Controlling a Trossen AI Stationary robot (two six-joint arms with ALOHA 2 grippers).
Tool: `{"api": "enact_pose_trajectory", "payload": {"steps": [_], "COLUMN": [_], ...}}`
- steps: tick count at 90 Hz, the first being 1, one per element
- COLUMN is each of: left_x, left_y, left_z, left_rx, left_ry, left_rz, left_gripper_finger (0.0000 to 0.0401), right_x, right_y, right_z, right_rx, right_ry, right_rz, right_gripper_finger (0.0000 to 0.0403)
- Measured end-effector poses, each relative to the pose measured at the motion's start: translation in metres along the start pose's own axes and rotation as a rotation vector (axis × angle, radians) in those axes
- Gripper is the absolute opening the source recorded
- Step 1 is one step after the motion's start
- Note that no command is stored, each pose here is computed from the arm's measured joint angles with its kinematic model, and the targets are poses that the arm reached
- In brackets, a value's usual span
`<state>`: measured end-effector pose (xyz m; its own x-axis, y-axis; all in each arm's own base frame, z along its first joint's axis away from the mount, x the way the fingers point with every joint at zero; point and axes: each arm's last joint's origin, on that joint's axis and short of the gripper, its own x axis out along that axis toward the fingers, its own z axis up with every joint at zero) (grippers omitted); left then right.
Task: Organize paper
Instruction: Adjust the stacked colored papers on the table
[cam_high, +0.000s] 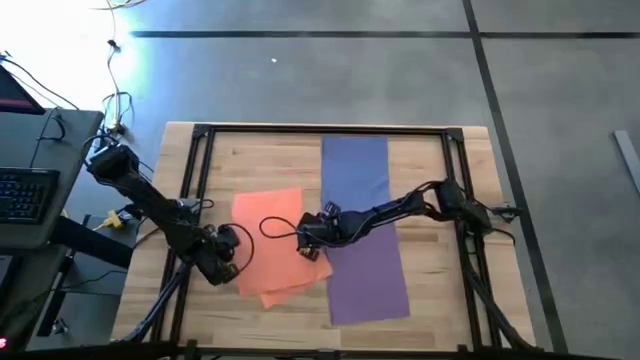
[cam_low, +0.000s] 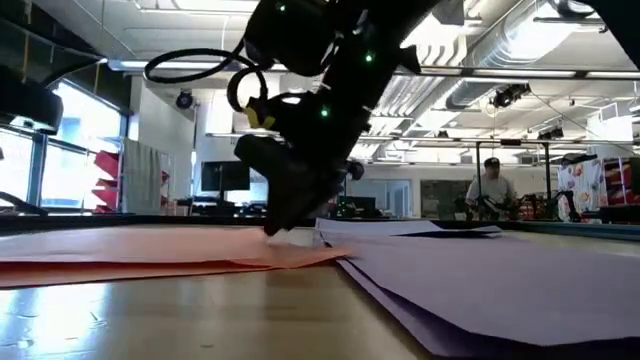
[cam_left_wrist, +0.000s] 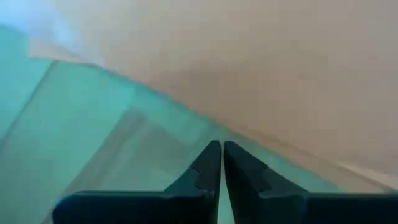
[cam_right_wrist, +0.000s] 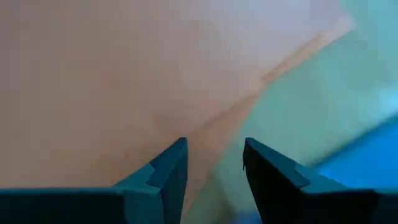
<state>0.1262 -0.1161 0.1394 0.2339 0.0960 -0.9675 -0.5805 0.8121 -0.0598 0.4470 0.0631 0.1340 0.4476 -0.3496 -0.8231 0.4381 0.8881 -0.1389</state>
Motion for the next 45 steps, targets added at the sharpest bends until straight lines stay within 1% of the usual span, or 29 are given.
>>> {"api": "enact_pose_trajectory", "payload": {"steps": [6,13,19,25,45], "left_x": [-0.001,-0.001,-0.002,-0.003,0.005], "left_y": [-0.001,-0.001,-0.003,-0.006,-0.012], "left_z": [-0.001,-0.004,-0.007,-0.010,-0.018], "left_rx": [-0.017,-0.039,-0.050,-0.051,-0.087], "left_ry": [0.001,0.021,0.024,0.024,-0.030], "left_rz": [-0.005,-0.011,-0.023,-0.057,-0.194], "left_gripper_finger": [0.0000,0.0000,0.0000,0.0000,0.0000], "right_x": [-0.008,-0.013,-0.014,-0.011,-0.010], "right_y": [-0.002,-0.004,-0.005,-0.002,0.009], "right_z": [0.002,-0.001,-0.006,-0.012,-0.024], "right_rx": [-0.011,-0.010,-0.015,-0.016,0.001], "right_ry": [0.026,0.093,0.158,0.188,0.193], "right_rz": [-0.043,-0.052,-0.031,0.013,0.075], "right_gripper_finger": [0.0138,0.0138,0.0138,0.0138,0.0138]}}
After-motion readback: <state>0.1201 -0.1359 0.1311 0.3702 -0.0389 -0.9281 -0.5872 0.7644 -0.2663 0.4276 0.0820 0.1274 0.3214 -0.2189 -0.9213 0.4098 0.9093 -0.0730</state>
